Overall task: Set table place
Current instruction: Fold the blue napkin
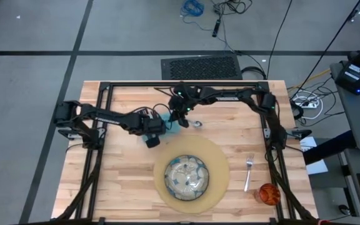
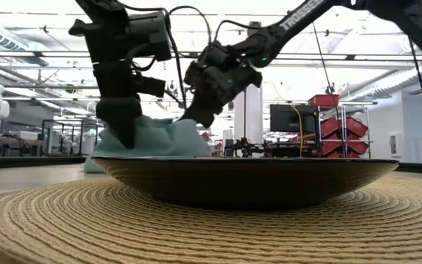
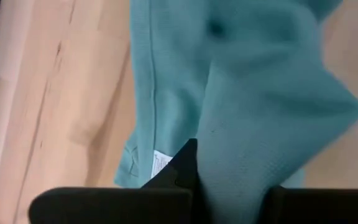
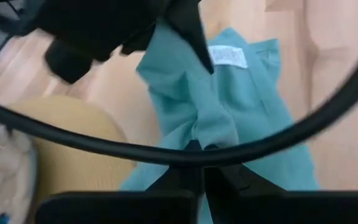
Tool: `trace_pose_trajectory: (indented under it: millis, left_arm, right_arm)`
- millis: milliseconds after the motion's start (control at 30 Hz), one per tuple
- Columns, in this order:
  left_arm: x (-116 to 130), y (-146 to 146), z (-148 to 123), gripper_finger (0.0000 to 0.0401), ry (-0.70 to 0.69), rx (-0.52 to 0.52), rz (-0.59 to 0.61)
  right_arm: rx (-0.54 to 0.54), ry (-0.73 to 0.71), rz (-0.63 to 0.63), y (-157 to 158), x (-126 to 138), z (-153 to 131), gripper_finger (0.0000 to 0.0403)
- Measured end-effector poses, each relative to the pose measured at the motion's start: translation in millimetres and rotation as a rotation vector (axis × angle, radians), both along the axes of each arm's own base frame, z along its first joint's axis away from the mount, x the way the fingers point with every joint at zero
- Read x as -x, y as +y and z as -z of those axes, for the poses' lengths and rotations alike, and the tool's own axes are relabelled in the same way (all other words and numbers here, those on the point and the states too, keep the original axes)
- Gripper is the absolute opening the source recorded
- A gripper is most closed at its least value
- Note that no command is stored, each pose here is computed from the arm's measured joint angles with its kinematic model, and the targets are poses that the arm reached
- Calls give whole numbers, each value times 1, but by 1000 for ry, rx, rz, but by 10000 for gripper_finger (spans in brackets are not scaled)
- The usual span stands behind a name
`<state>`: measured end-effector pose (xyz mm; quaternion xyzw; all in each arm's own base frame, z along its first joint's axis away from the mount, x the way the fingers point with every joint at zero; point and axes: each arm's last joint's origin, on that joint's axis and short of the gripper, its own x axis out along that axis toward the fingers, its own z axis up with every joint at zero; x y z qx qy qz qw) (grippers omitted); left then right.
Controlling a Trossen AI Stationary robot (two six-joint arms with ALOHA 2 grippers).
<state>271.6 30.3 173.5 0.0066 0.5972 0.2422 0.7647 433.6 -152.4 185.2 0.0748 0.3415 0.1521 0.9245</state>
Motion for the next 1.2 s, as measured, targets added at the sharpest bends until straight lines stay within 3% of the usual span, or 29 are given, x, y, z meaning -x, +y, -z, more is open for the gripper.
trace_pose_trajectory:
  millis: [200, 467, 600, 733, 1033, 1200]
  left_arm:
    - [4, 12, 1, 0, 31, 3, -37]
    - [21, 24, 21, 0, 85, -3, -98]
    - [21, 29, 26, 10, 36, -9, -119]
    - [18, 33, 26, 52, -6, -24, -131]
    - [18, 37, 24, 203, -4, -112, -161]
    - [21, 41, 24, 244, 3, -119, -197]
  right_arm:
    - [1, 49, -1, -16, -23, 2, 0]
    - [23, 90, 94, -44, -17, 6, 0]
    - [29, 65, 100, -47, -18, 5, 0]
    - [29, 57, 98, -47, -18, 4, 5]
    - [21, 6, 161, -62, -17, 0, 37]
    - [10, -2, 184, -70, -14, -1, 60]
